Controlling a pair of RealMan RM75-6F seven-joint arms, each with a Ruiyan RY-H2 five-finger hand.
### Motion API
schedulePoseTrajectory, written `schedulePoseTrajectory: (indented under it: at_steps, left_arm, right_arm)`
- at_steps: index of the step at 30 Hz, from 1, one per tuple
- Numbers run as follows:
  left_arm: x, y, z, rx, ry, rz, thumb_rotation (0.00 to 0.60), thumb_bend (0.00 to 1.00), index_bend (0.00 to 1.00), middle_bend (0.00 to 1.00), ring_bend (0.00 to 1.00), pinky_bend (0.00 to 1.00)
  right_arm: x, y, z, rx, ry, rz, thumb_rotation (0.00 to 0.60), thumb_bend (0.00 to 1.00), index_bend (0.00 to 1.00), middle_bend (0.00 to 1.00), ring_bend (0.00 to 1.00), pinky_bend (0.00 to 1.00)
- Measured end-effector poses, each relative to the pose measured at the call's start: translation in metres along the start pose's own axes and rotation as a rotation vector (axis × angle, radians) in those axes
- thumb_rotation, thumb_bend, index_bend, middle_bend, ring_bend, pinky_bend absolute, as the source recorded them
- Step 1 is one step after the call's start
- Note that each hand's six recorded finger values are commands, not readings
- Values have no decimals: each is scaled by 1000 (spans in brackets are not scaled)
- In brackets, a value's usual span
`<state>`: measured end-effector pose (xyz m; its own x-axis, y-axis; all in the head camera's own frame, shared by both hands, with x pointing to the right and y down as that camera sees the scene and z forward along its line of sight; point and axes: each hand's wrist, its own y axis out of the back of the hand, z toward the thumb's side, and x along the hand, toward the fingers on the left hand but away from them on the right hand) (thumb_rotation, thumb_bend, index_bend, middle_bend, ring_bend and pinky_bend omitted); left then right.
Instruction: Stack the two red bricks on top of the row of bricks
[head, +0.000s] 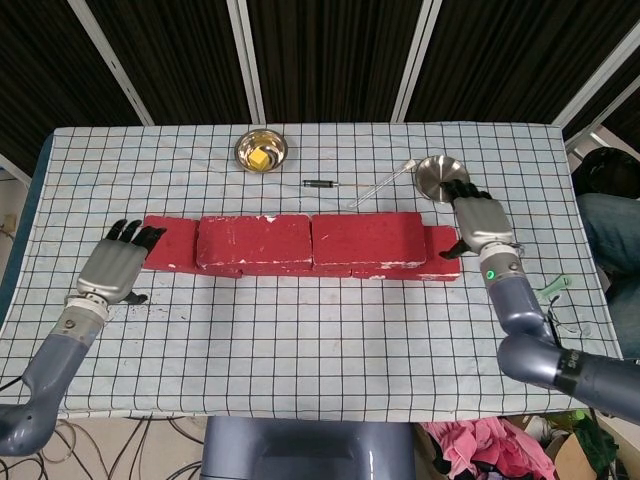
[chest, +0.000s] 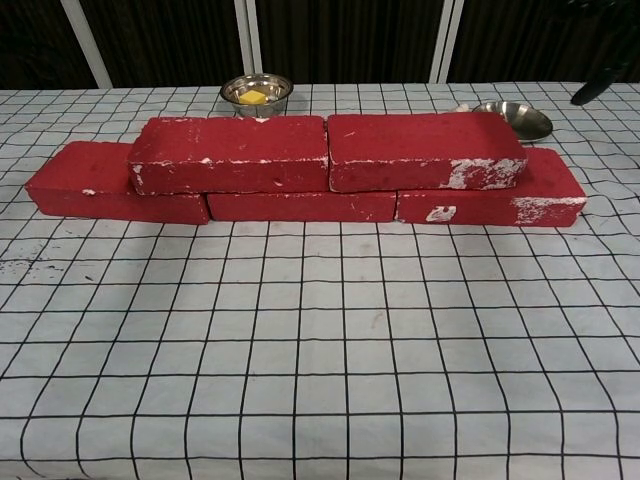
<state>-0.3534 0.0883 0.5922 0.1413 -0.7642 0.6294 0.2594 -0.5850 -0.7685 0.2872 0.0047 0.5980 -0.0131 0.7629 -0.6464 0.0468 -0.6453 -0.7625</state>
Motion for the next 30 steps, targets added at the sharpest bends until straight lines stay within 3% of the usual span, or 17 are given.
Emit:
schedulePoseTrajectory:
  at_steps: [5,9,13,19,22,30]
  left_arm:
    - [-33,2,-15,-26,5,136,600,80,76,108,0,31]
    - [-69,-14,-30,-56,16,195,600,80,76,104,0,8]
    - [-109,-35,-47,-103,34,239,600,79,75,99,0,0]
    - [-162,-72,-70,-176,125,203,600,79,72,98,0,0]
    - [-178,-85,-76,-199,150,173,600,76,71,96,0,0]
    - [-191,-94,-80,-218,125,167,600,71,53,87,0,0]
  right_arm:
    - [38,10,-41,17,-9,-83,600,0,0,18,0,114]
    - [76,6,-73,49,4,-138,600,0,0,18,0,115]
    - [133,-11,-109,79,12,-187,600,0,0,18,0,115]
    - [226,-41,-145,38,-31,-265,600,0,0,18,0,114]
    - [258,-56,-146,25,-44,-289,600,0,0,18,0,114]
    - [281,-83,-138,58,-48,-280,600,0,0,17,0,114]
